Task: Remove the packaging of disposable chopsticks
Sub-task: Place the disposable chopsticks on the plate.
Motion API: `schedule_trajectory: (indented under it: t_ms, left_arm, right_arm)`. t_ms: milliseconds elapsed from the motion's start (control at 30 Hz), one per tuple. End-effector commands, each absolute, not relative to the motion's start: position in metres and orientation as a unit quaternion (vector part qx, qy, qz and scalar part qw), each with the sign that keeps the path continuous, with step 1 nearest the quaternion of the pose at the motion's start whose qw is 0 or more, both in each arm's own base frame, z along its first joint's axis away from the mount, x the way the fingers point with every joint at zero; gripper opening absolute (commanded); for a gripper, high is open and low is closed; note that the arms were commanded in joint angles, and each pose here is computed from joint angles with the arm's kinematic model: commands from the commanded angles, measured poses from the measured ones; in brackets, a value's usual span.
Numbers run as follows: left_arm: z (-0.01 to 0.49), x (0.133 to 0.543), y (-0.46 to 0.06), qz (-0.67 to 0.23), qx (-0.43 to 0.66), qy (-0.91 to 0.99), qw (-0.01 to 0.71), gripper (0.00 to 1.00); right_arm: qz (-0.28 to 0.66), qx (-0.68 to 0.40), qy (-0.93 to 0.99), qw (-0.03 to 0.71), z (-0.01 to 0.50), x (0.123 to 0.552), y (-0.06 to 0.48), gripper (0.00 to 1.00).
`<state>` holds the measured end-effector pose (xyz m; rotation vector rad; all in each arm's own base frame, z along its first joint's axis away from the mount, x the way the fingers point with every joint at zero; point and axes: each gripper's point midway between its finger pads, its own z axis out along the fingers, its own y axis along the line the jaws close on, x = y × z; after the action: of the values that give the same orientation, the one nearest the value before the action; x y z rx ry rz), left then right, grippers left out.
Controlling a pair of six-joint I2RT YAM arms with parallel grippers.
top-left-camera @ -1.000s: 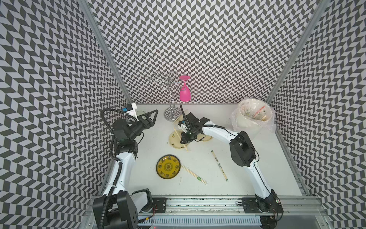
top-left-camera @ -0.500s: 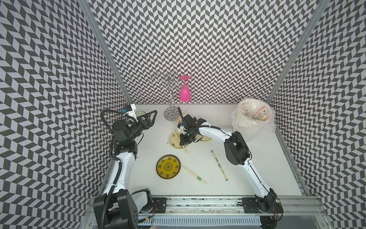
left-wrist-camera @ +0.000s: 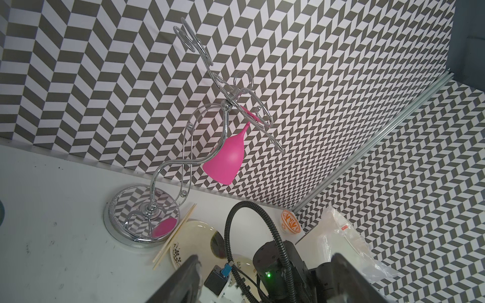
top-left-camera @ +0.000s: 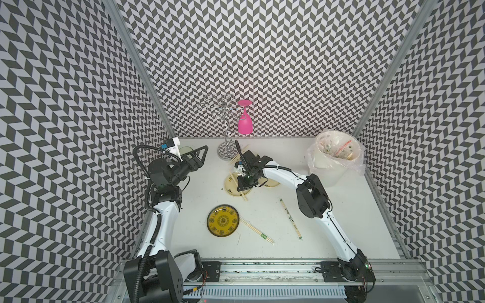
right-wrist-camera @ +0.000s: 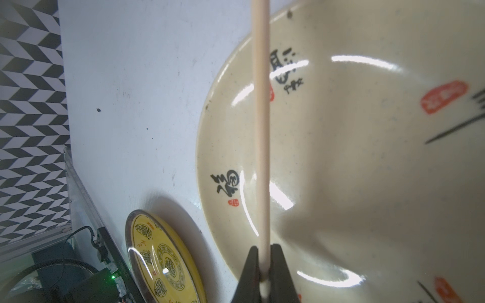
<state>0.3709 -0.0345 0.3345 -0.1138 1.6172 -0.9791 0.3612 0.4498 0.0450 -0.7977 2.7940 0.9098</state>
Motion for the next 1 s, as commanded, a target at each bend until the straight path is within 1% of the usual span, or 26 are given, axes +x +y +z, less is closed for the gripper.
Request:
schedule_trajectory:
  t_ms: [0, 433, 500, 567, 633, 700, 767, 867, 900, 933, 967]
  left_arm:
    - [0.342, 0.367, -0.034, -0.422, -0.039, 0.683, 0.595, 0.79]
    - [0.338, 0.369, -0.031, -0.425, -0.045, 0.683, 0.592, 0.79]
    - [0.325, 0.375, -0.025, -0.409, -0.068, 0.698, 0.584, 0.78]
    - [0.296, 0.385, -0.015, -0.373, -0.113, 0.73, 0.561, 0.76]
    - [0.26, 0.39, -0.008, -0.345, -0.154, 0.764, 0.522, 0.72]
    - [0.237, 0.391, -0.01, -0.329, -0.171, 0.787, 0.494, 0.67]
    - [0.225, 0.392, -0.021, -0.31, -0.16, 0.804, 0.481, 0.59]
    - [0.218, 0.395, -0.046, -0.279, -0.13, 0.828, 0.47, 0.55]
    - [0.213, 0.395, -0.055, -0.27, -0.122, 0.835, 0.464, 0.48]
    - [0.206, 0.396, -0.061, -0.261, -0.117, 0.843, 0.456, 0.45]
    - [0.198, 0.397, -0.066, -0.254, -0.116, 0.851, 0.445, 0.44]
  right_arm:
    - [0.292, -0.257, 0.919, 0.056, 0.038, 0.368, 0.452, 0.09]
    - [0.291, -0.25, 0.921, 0.058, 0.034, 0.373, 0.453, 0.09]
    - [0.293, -0.248, 0.922, 0.055, 0.034, 0.373, 0.452, 0.09]
    - [0.297, -0.247, 0.921, 0.049, 0.034, 0.372, 0.451, 0.09]
    - [0.298, -0.244, 0.922, 0.045, 0.034, 0.373, 0.448, 0.09]
    - [0.3, -0.241, 0.922, 0.045, 0.036, 0.374, 0.446, 0.09]
    - [0.306, -0.238, 0.921, 0.044, 0.037, 0.374, 0.445, 0.1]
    - [0.31, -0.234, 0.92, 0.045, 0.039, 0.377, 0.443, 0.1]
    - [0.311, -0.232, 0.921, 0.044, 0.039, 0.378, 0.442, 0.1]
    - [0.313, -0.231, 0.92, 0.043, 0.04, 0.378, 0.441, 0.1]
    - [0.316, -0.23, 0.92, 0.044, 0.04, 0.379, 0.441, 0.1]
